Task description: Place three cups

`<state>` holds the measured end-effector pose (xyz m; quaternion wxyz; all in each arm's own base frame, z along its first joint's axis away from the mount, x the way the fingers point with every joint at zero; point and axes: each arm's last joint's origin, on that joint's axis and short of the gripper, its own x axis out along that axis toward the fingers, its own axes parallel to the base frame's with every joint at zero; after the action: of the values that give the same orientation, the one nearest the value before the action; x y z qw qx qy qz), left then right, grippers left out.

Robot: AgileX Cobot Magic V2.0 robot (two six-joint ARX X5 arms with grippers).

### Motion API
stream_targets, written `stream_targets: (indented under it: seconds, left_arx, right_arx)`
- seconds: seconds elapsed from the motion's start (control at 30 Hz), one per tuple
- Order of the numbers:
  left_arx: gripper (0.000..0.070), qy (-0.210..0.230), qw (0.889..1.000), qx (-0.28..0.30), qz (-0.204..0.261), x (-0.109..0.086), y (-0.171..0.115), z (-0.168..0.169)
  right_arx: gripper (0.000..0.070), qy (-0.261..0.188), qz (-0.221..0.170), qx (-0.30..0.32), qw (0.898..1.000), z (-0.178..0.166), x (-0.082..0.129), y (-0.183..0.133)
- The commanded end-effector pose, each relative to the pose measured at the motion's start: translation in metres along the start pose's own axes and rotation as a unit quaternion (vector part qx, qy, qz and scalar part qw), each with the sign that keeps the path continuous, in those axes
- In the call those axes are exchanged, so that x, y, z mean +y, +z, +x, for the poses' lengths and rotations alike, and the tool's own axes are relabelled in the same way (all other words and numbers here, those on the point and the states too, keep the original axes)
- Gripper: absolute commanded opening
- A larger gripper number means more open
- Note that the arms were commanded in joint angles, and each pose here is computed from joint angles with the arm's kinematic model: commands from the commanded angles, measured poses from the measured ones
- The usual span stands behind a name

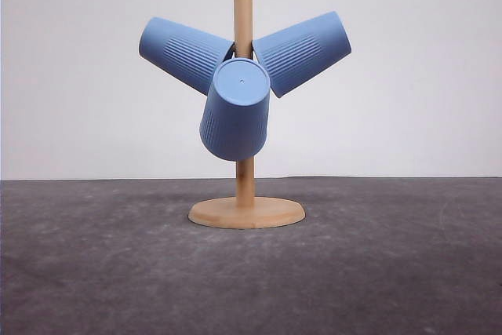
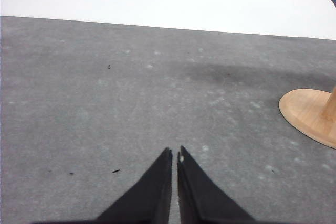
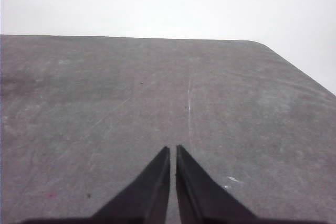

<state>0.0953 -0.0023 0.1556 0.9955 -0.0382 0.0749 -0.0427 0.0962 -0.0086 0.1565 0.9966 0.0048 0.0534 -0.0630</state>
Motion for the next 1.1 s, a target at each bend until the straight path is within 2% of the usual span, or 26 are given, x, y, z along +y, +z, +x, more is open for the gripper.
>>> stream_targets:
  seconds: [0.0, 1.07]
  left_arx:
    - [0.0, 0.002, 1.0, -0.001, 0.0, 0.0005, -0.0028, 0.0012]
    - [0.0, 0.002, 1.0, -0.001, 0.0, 0.0005, -0.0028, 0.0012]
  right_arx:
    - [0.0016, -0.001, 0.009, -0.005, 1.0, 0.0002, -0.0002, 0.0004]
    - [0.0016, -0.001, 0.009, -0.005, 1.0, 0.0002, -0.0002, 0.0004]
